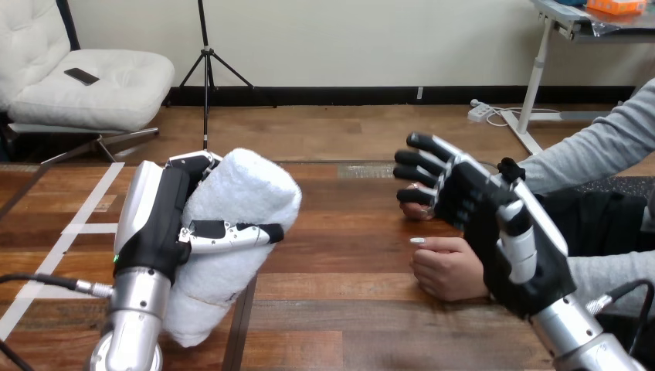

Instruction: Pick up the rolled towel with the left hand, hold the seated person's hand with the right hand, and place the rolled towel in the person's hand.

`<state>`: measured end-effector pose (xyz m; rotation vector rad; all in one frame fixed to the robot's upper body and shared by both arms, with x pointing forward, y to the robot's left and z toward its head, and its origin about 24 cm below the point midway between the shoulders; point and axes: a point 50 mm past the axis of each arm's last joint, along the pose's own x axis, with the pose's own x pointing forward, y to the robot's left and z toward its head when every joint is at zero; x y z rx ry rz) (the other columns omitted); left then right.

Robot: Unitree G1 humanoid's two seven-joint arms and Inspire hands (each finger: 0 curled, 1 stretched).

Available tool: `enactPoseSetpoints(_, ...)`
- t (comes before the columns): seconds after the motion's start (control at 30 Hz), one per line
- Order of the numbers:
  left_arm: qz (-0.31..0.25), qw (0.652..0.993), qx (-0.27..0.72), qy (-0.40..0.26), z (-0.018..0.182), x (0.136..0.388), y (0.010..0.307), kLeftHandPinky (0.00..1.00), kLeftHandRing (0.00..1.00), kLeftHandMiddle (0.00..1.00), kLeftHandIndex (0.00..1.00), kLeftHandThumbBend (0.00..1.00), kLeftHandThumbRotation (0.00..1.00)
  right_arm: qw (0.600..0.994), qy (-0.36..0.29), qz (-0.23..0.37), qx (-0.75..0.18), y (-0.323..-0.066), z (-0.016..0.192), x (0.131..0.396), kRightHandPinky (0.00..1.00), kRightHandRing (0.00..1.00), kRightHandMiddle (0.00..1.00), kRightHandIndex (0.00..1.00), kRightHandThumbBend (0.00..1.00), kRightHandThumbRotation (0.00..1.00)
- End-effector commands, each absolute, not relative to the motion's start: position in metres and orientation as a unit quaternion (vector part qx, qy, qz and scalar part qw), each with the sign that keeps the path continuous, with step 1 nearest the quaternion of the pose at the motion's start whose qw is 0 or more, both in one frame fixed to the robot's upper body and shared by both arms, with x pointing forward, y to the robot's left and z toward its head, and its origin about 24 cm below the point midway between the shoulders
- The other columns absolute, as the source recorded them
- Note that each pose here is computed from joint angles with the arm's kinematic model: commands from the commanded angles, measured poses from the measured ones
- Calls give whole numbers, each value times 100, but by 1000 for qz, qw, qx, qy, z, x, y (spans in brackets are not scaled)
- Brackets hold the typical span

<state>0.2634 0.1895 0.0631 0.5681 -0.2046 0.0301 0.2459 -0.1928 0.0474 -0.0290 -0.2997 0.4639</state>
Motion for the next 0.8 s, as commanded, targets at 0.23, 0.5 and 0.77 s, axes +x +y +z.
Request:
enactPoseSetpoints(0.23,58,931,189,-307,140,252,185,28,32,37,41,76,0,946,-203,235,-96,-201,78,274,81,86,87,88,100,100)
enactPoseSetpoints(0.5,52,931,156,-327,141,246,183,29,32,37,41,75,0,943,-198,230,-134,-206,80,278,81,86,87,88,100,100)
enactPoseSetpoints(0.77,45,928,137,-342,142,244,181,28,32,37,41,73,0,942,-195,219,-163,-212,82,281,82,88,88,89,100,100)
